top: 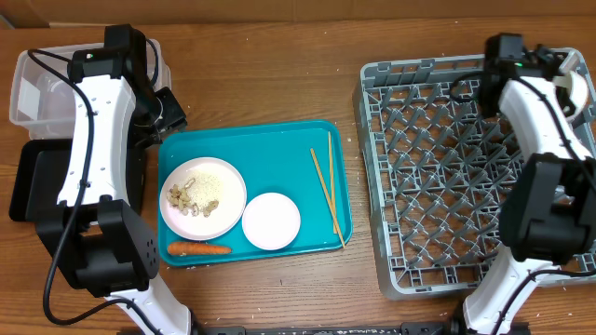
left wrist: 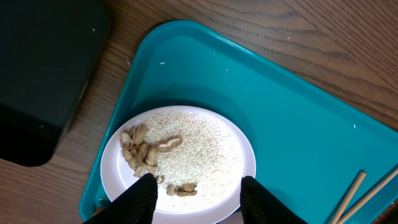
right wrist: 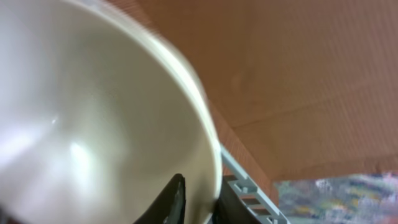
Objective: Sort waste into correct bins and load items into the dishwasher
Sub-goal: 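Carry the bowl into the dish rack and release it, then grasp the second white bowl on the tray with the right gripper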
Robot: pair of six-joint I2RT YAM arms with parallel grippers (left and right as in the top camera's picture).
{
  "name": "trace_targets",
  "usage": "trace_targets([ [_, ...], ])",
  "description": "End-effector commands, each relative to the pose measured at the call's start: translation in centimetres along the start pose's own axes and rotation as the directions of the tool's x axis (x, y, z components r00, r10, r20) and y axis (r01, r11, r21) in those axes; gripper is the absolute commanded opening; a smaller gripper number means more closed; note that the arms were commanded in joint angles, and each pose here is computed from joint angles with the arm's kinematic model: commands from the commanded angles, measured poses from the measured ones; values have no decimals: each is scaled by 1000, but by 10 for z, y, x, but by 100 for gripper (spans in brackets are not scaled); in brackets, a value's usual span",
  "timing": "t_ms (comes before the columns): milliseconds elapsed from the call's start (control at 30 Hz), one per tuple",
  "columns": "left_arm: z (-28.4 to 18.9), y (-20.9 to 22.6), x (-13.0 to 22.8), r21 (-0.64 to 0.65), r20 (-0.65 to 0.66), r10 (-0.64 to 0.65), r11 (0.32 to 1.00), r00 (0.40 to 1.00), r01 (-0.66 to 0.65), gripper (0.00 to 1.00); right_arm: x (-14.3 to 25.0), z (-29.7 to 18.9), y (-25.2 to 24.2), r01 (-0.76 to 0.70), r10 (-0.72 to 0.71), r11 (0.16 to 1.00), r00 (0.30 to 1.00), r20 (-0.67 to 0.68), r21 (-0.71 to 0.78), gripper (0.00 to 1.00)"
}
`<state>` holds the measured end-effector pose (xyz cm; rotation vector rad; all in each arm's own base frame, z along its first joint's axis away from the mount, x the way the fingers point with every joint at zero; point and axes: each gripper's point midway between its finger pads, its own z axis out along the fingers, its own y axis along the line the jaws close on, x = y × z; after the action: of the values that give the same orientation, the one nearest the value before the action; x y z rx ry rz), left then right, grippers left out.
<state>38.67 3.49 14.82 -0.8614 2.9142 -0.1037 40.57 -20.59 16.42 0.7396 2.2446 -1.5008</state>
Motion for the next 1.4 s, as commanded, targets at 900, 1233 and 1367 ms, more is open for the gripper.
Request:
trace_targets([
  [900, -16, 1, 1, 6, 34, 50, 999, 998, -50, 56, 31, -281, 50, 44, -190, 230, 982, -1, -972, 86],
  [1233, -16, -1, -2, 12, 46, 50, 999, 998, -51, 61, 137, -390, 68, 187, -482, -106, 849, 215, -977, 84],
  [1367, -16, -1, -2, 12, 45, 50, 999, 998, -51, 61, 191, -410, 90, 259, -564, -152, 769, 299, -954, 84],
])
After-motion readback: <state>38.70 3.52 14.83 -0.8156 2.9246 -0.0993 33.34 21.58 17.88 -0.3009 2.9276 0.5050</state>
